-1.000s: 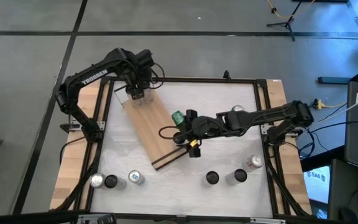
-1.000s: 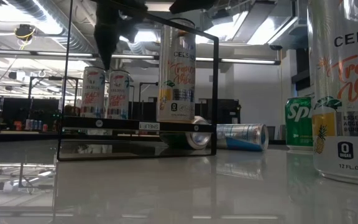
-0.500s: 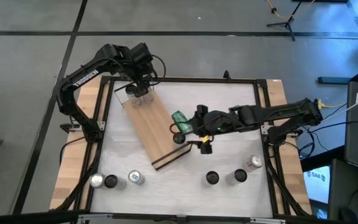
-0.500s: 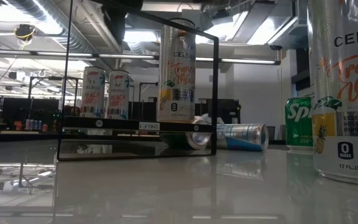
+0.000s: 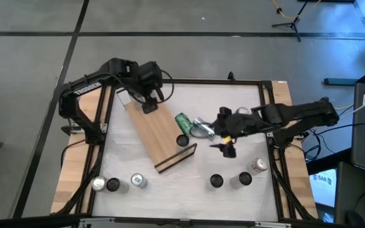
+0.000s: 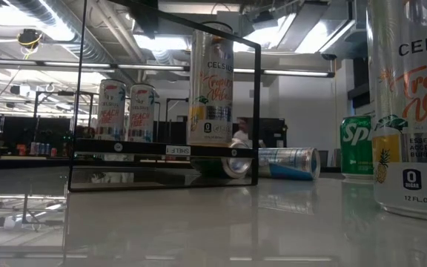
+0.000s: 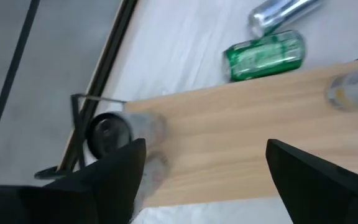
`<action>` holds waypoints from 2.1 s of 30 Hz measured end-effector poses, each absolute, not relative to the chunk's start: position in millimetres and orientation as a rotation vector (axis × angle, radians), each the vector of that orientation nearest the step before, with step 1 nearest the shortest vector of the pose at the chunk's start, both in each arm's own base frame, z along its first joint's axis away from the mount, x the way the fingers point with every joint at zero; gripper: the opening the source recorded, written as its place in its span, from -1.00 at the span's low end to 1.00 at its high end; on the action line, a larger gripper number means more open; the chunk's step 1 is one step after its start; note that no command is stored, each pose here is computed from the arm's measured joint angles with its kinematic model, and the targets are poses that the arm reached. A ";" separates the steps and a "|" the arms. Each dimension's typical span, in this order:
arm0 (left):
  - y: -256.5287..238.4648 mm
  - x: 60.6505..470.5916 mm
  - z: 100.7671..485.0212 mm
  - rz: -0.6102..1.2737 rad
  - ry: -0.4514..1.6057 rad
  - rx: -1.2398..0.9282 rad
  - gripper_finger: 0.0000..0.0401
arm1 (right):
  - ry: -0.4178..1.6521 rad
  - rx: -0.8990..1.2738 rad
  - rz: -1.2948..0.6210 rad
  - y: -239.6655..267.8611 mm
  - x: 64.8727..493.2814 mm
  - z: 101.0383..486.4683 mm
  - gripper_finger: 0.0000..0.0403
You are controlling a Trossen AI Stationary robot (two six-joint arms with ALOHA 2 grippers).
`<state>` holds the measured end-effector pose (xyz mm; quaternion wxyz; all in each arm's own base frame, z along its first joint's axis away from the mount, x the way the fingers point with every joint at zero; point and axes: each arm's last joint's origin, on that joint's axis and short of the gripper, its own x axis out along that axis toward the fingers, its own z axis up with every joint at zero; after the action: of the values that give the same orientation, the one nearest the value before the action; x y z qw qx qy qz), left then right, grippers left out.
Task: Place canned beverage on shelf
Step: Put the white yellow soda can on the shelf aligned with the other white yellow soda can
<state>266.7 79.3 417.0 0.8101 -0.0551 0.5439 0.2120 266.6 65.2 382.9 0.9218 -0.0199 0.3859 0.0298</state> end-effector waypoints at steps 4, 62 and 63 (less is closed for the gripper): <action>63.3 275.7 419.0 0.413 1.106 -0.099 0.60 | 0.845 -0.018 0.085 79.0 258.2 379.8 0.76; -19.4 297.5 428.0 0.209 0.909 -0.016 0.60 | 1.235 -0.090 0.213 197.6 287.9 272.7 0.76; -19.4 297.7 428.1 0.210 0.907 -0.016 0.60 | 1.237 -0.093 0.213 197.8 288.2 272.0 0.76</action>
<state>297.7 -19.4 428.1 0.8937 -0.0076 0.4371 0.1011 288.2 197.8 272.0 0.8084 -0.0436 0.5785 0.0998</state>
